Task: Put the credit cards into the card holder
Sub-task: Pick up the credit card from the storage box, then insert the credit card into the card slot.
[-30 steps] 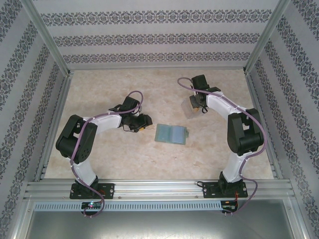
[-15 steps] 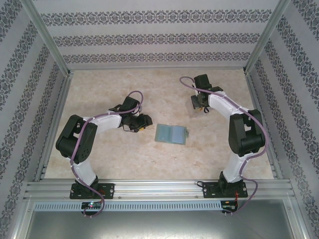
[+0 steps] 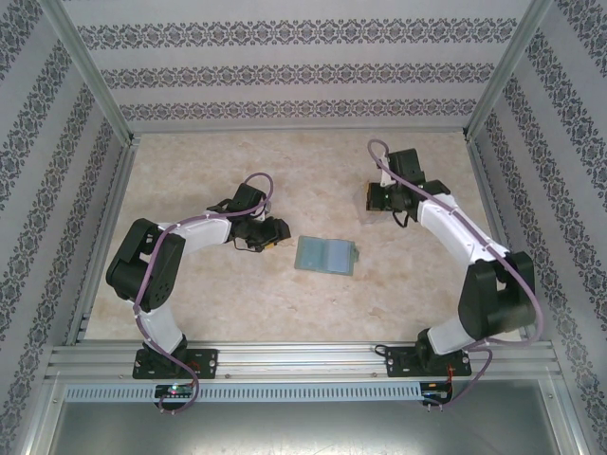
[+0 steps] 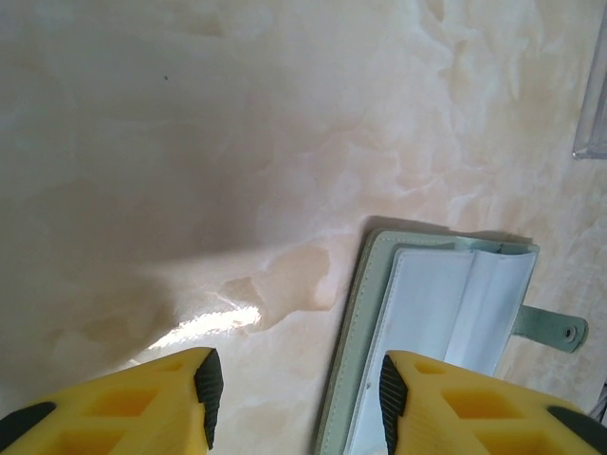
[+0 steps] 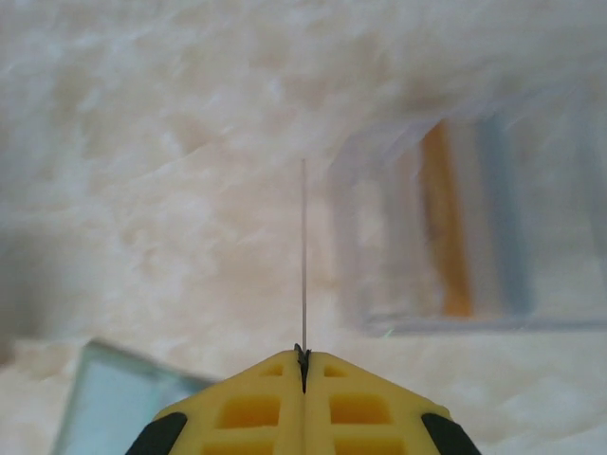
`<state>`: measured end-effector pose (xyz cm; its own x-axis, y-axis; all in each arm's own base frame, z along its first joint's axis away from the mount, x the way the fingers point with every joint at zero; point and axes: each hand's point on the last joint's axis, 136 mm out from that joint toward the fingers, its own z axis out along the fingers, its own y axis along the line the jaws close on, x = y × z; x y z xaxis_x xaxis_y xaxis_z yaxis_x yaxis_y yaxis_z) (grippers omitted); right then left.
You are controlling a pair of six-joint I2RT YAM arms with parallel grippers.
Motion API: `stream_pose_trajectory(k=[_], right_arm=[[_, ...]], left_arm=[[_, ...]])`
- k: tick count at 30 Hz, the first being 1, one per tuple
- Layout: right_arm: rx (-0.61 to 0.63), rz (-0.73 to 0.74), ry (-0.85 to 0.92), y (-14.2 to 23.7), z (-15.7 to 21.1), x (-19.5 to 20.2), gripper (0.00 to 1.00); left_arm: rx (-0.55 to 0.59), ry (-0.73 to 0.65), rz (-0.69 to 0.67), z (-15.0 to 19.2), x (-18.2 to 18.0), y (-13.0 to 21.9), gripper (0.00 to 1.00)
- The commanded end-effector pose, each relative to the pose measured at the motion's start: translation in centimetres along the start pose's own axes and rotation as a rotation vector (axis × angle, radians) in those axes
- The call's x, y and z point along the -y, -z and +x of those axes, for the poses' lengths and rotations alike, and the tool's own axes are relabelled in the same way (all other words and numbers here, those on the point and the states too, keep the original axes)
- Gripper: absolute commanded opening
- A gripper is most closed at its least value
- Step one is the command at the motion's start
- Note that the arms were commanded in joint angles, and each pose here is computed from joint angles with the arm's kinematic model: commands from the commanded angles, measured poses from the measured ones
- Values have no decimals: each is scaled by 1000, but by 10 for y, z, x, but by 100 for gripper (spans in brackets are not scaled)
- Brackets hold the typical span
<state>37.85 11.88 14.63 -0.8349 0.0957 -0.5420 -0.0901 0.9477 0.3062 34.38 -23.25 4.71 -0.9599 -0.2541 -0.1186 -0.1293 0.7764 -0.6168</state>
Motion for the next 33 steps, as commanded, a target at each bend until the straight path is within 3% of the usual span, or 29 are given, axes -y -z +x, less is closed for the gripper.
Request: stream_pose_trajectory(k=[1, 6, 12, 20, 25, 33], right_arm=[[-111, -223, -145, -5, 48, -42, 0], [-163, -284, -187, -12, 112, -78, 0], [-111, -305, -261, -7, 147, -82, 0], [-56, -367, -343, -9, 139, -83, 0], [-41, -434, -437, -21, 129, -85, 0], [-70, -423, -435, -37, 137, -78, 0]], left_arm=[[-43, -56, 12, 9, 3, 0, 50], [-90, -89, -14, 22, 0, -2, 55], [-104, -161, -57, 39, -1, 3, 68], [-117, -194, -58, 44, 5, -1, 88], [-139, -187, -60, 45, 8, -8, 86], [-156, -192, -46, 50, 11, -17, 85]])
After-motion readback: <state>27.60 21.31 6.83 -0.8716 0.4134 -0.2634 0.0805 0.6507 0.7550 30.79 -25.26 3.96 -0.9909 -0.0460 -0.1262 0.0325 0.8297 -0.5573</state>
